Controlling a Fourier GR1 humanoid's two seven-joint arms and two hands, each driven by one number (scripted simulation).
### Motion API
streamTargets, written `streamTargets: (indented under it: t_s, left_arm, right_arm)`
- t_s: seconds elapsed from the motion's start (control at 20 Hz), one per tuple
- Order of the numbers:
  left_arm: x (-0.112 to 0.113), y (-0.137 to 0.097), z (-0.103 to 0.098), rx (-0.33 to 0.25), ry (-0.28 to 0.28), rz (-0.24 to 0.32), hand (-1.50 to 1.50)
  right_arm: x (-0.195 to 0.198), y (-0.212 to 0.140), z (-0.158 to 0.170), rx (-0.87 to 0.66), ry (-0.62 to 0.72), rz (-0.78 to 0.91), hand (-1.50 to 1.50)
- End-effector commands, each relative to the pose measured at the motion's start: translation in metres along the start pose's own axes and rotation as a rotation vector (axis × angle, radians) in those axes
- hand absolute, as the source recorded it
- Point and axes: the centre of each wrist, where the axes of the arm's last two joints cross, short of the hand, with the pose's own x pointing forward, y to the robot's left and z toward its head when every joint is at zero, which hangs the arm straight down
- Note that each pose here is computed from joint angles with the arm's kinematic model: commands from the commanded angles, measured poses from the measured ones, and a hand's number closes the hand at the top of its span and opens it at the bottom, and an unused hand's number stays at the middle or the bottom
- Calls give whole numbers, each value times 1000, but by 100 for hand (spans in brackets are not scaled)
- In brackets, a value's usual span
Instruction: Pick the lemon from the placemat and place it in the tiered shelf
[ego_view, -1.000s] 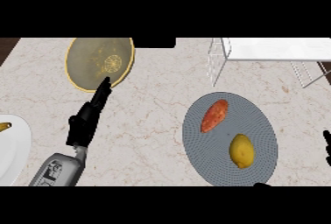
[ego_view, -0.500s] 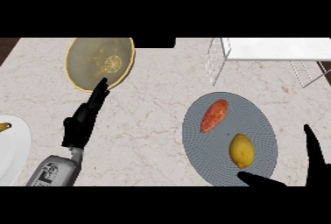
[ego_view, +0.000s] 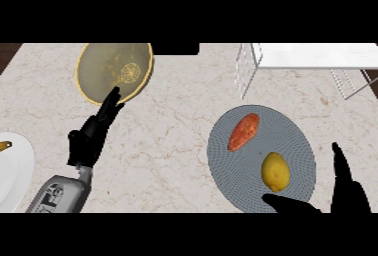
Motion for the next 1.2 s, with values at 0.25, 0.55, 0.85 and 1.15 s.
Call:
streamTargets:
  t_s: [0.25, 0.55, 0.85, 1.15]
  left_arm:
    - [-18, -19, 11, -10, -1, 12, 0]
    - [-3, -11, 20, -1, -3, -4, 0]
    - [11, -5, 6, 5, -11, -3, 0]
    - [11, -4, 6, -6, 12, 20, 0]
  right_arm:
    - [7, 18, -8, 7, 166, 70, -150]
    - [25, 29, -22, 9, 200, 60, -150]
    - [2, 29, -28, 29, 214, 72, -150]
    - [-7, 54, -39, 50, 189, 73, -150]
